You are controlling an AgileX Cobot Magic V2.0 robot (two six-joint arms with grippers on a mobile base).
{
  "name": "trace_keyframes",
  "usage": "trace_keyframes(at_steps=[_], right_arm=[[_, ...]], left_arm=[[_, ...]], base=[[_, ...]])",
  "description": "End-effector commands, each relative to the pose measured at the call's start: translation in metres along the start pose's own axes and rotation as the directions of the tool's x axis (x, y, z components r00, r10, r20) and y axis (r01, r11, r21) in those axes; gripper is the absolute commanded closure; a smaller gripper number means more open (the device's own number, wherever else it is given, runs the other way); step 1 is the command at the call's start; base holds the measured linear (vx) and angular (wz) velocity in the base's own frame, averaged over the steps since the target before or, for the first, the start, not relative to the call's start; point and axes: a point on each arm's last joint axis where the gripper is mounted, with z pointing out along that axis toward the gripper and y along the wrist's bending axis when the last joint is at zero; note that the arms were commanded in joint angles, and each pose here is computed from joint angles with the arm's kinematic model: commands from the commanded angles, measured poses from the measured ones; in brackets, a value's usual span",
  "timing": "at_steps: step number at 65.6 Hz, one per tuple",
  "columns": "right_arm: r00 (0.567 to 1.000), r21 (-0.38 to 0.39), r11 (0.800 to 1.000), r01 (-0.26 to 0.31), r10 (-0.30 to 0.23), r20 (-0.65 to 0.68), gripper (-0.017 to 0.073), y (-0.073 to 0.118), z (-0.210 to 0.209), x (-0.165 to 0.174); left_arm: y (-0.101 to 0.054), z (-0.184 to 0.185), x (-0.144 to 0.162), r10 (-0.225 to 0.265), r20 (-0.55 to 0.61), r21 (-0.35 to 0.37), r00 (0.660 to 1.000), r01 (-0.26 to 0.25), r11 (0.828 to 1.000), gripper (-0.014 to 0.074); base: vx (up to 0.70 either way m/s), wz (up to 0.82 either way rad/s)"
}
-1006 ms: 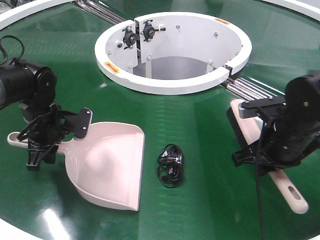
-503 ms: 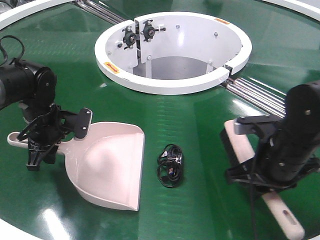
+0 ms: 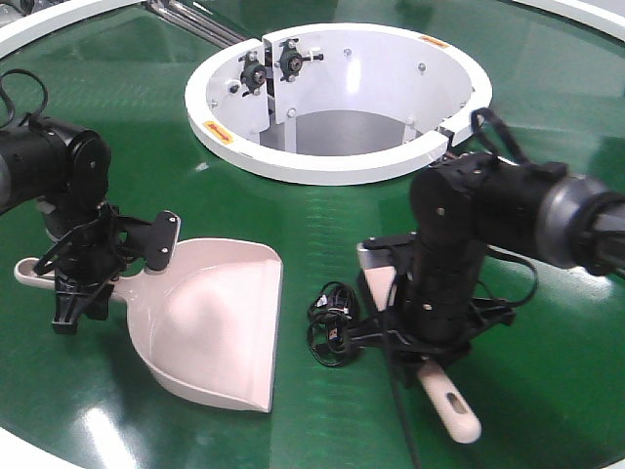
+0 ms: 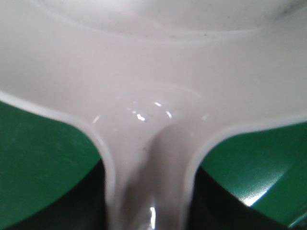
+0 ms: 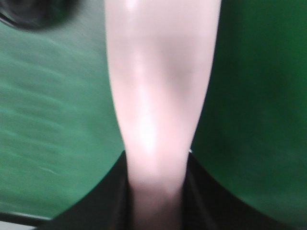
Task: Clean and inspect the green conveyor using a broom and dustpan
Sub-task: 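Sweep the black cable into the dustpan with the held brush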
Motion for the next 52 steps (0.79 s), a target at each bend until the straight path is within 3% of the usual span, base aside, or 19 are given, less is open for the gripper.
trace_keyframes(at_steps=[1,19,29,35,45,52], right_arm=[[1.000,-0.036,0.999,0.021,-0.021,0.002,0.0564,0.015,-0.021,0.000],[0.995,-0.167,0.982,0.085,-0.093,-0.037,0.0564,0.065,-0.010,-0.016],[0.979,-0.269,0.944,0.192,-0.204,-0.015,0.0564,0.104,-0.010,-0.024],[0.971,-0.306,0.923,0.234,-0.238,0.024,0.0564,0.122,-0.017,-0.029],[0.961,-0.314,0.908,0.276,-0.257,0.103,0.0564,0.133,-0.036,-0.035],[0.959,-0.290,0.916,0.278,-0.246,0.144,0.0564,0.132,-0.046,-0.039]], left_arm=[[0.000,-0.025,0.002,-0.020,0.016,-0.068,1.000,0.021,0.997,0.0601],[0.000,-0.025,0.002,-0.020,0.016,-0.068,1.000,0.021,0.997,0.0601],[0.000,-0.025,0.002,-0.020,0.016,-0.068,1.000,0.021,0.997,0.0601],[0.000,-0.025,0.002,-0.020,0.016,-0.068,1.000,0.021,0.997,0.0601],[0.000,-0.025,0.002,-0.020,0.016,-0.068,1.000,0.021,0.997,0.0601],[0.000,-0.025,0.002,-0.020,0.016,-0.068,1.000,0.021,0.997,0.0601]], base=[[0.00,0.00],[0.00,0.00],[0.00,0.00],[0.00,0.00],[0.00,0.00],[0.00,0.00]])
